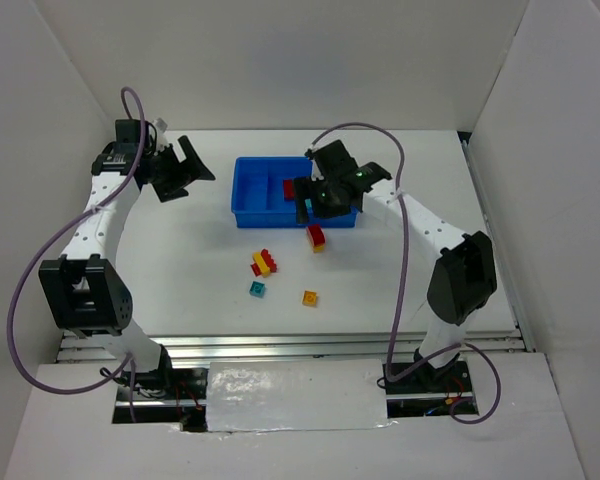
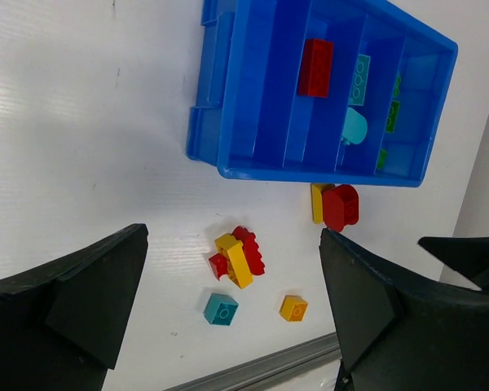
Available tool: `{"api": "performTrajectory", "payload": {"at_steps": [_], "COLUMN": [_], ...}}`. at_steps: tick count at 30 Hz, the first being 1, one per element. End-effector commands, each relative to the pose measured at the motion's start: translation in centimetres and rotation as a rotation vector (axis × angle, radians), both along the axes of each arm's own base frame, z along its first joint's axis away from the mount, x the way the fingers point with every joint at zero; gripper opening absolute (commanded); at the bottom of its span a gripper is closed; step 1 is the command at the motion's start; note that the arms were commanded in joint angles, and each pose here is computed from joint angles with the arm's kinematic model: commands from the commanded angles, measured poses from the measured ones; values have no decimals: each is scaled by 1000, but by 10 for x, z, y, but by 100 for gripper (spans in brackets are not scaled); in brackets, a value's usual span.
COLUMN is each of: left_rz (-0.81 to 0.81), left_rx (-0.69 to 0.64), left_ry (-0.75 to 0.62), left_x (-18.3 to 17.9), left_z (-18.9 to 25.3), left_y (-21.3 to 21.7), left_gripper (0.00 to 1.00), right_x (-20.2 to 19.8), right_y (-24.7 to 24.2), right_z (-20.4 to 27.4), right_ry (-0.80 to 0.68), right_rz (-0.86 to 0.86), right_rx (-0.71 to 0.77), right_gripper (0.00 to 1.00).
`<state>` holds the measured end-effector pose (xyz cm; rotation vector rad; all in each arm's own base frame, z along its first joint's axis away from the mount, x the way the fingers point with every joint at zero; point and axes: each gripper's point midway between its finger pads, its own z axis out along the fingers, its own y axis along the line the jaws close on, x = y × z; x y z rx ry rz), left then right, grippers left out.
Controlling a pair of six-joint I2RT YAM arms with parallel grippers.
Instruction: Sort the legos into containers by color
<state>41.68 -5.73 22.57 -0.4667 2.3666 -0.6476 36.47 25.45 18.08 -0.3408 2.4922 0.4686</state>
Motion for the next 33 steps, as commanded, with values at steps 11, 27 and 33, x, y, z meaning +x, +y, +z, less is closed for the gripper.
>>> {"api": "performTrajectory", "payload": {"at_steps": [11, 27, 33], "left_rz": [-55, -53, -58], "left_rx": [-38, -24, -18], "left_ry": [-33, -2, -6], "left_x": [8, 7, 5], "left_z": [8, -1, 3], "left_y": [-15, -13, -14], "left_gripper": [99, 99, 100], "right_x": [16, 17, 5], "right_y": [-17, 11, 26], "right_z": [-68, -111, -83], "right_ry": [17, 97, 62], "right_rz": [-28, 26, 67], "right_rx": [-241, -164, -88], "right_gripper": [81, 51, 0]}}
